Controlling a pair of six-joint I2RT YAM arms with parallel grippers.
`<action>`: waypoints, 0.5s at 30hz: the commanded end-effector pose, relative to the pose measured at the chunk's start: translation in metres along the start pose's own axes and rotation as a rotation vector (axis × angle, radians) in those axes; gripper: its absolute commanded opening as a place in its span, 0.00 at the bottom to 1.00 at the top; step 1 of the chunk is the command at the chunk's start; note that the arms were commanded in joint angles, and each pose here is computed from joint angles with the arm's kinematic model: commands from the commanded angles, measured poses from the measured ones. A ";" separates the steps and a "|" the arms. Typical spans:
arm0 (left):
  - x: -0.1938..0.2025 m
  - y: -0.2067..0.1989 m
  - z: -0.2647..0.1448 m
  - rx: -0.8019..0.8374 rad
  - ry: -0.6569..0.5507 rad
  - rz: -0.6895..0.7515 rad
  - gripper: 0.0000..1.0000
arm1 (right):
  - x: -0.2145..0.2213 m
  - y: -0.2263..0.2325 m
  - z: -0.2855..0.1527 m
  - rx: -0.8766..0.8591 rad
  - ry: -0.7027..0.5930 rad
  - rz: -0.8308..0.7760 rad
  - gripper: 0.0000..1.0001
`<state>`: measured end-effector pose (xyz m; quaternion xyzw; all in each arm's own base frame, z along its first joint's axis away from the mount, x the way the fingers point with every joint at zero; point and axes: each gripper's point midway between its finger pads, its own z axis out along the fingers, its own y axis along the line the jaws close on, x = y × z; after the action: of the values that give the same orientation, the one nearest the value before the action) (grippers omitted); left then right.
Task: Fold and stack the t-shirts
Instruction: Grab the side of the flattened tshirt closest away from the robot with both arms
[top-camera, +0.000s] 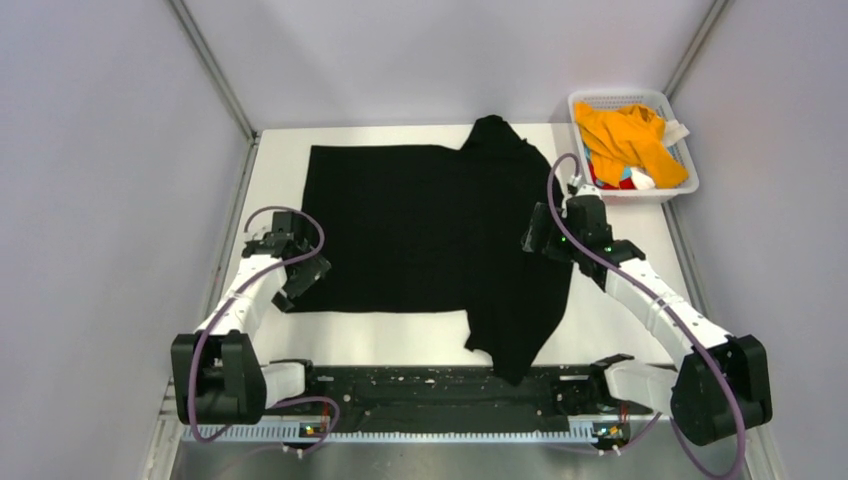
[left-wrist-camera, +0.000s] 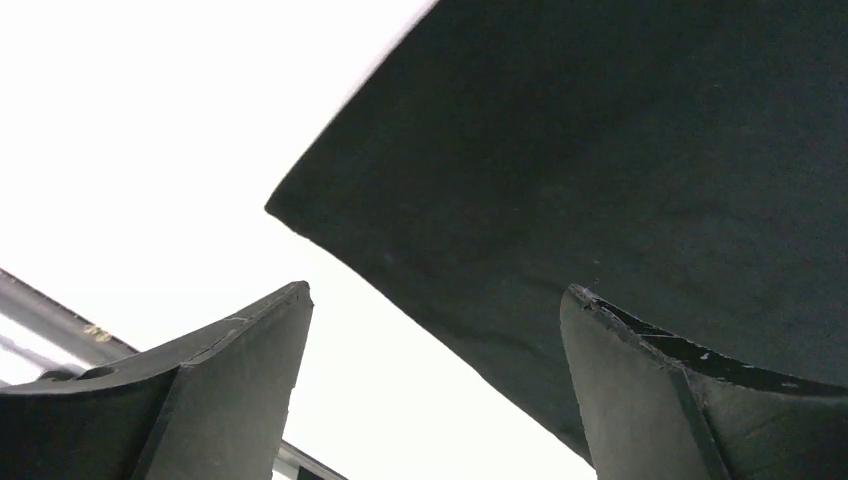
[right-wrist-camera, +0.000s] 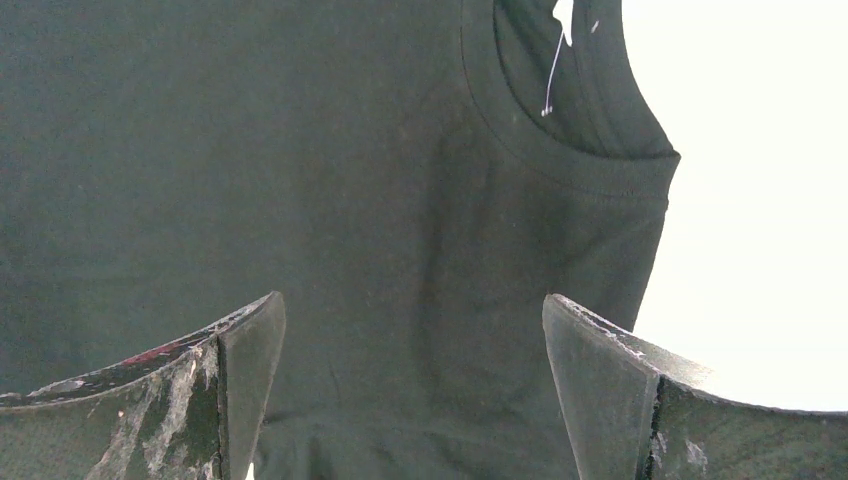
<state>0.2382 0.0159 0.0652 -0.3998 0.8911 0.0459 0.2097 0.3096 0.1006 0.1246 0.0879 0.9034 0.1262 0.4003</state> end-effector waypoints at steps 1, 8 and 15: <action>0.005 0.026 0.001 -0.118 -0.014 -0.038 0.99 | 0.010 0.005 -0.011 -0.002 0.016 -0.041 0.99; 0.014 0.049 0.005 -0.161 -0.062 -0.183 0.91 | 0.030 0.003 -0.022 0.006 0.050 -0.057 0.99; 0.013 0.039 0.020 -0.126 -0.067 -0.288 0.83 | 0.037 0.002 -0.019 -0.001 0.075 -0.063 0.99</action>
<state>0.1899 0.0356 0.0392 -0.5012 0.8379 0.0988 0.1924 0.2703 0.1079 0.1090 0.0569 0.9219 0.1161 0.3652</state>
